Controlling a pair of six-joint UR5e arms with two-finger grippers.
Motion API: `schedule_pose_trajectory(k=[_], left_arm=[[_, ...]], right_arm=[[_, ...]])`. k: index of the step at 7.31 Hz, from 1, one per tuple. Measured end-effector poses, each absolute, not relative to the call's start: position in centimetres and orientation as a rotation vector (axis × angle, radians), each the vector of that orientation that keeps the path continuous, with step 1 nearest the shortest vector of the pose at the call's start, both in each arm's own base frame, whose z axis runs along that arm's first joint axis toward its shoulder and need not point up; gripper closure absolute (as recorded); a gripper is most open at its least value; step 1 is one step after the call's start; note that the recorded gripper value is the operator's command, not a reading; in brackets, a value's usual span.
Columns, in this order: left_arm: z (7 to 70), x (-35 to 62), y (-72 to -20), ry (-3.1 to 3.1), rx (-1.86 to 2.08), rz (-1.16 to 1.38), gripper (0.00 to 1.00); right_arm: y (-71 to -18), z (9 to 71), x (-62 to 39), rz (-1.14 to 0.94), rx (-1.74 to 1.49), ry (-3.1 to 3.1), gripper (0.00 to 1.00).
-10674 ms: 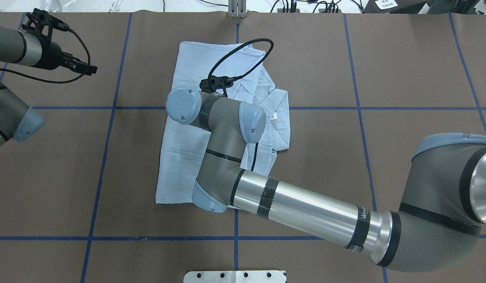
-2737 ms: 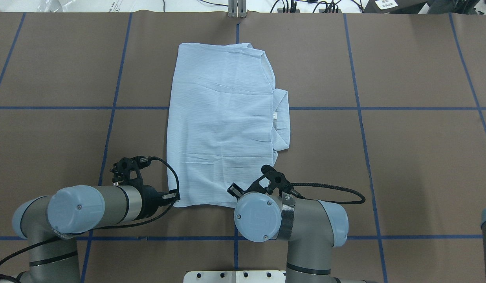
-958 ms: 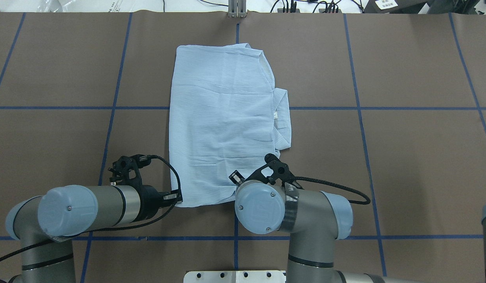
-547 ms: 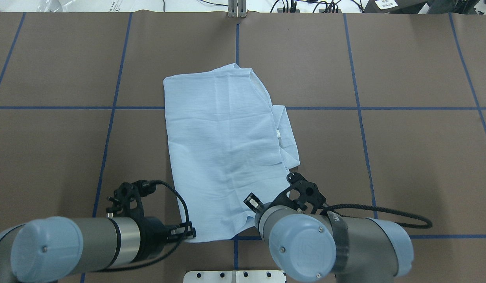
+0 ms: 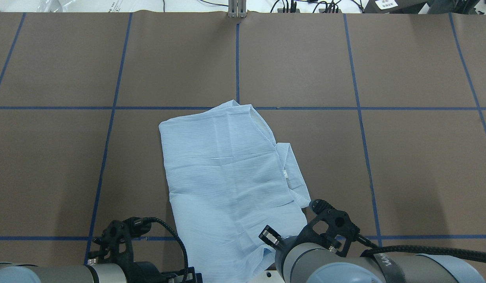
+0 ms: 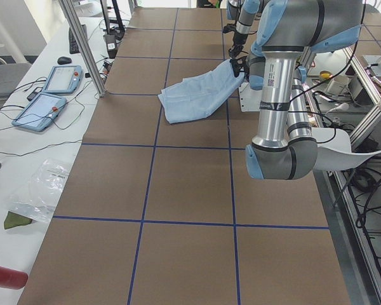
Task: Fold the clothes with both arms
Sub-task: 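Lift the near edge with both grippers and fold it toward the collar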
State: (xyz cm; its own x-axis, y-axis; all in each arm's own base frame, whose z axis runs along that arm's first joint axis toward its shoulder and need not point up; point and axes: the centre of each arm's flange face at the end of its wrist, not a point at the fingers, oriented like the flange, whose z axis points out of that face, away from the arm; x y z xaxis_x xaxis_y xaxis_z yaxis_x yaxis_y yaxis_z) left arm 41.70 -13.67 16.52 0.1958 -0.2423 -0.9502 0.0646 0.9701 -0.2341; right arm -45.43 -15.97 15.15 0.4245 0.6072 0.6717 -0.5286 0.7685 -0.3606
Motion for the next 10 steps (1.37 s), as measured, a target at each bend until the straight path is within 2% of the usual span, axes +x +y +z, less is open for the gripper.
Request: schedule_pose_trajectory(k=[3, 6, 10], left_arm=[[14.8, 40.3, -16.6, 1.343, -0.118, -0.254, 1.00], [16.8, 40.9, -23.4, 1.252, 0.013, -0.328, 1.00], [19.9, 40.6, -34.9, 1.121, 0.211, -0.414, 1.00]], right_arm=[[-18.3, 14.0, -47.8, 0.705, -0.010, -0.876, 1.00], [-22.7, 12.5, -48.7, 0.695, 0.075, -0.918, 1.00], [-34.5, 10.4, -54.2, 0.777, 0.188, -0.935, 1.00]])
